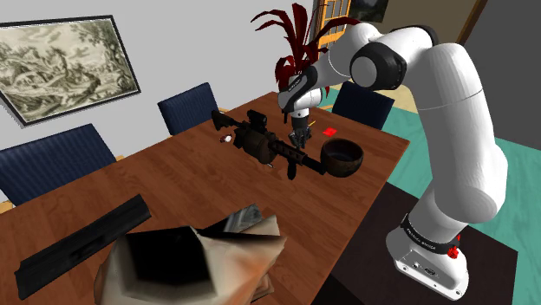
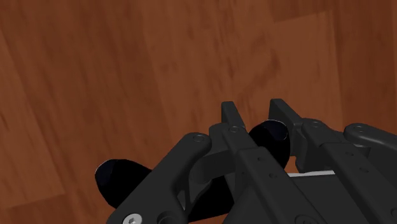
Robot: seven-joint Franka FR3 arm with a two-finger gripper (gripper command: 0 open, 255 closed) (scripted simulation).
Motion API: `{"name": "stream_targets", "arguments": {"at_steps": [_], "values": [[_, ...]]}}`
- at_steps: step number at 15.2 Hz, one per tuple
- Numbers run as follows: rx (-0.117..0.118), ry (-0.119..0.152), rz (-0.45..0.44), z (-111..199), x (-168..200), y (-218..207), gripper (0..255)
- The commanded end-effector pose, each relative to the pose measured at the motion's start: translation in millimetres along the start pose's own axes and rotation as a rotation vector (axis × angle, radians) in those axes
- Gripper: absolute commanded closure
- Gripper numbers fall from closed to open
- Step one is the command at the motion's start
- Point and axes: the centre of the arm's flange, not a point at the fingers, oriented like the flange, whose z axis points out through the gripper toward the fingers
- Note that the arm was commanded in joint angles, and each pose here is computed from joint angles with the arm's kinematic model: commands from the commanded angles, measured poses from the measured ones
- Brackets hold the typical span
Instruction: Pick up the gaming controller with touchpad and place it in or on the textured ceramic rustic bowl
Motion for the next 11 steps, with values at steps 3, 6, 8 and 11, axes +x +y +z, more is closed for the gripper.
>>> {"name": "stream_targets", "arguments": {"at_steps": [3, 6, 8, 11], "values": [[0.0, 0.0, 0.0, -10, -3, -1, 255], [0.0, 0.0, 0.0, -25, -6, -1, 255], [0.0, 0.0, 0.0, -36, -9, -2, 255], [0.0, 0.0, 0.0, -51, -13, -3, 255]]}}
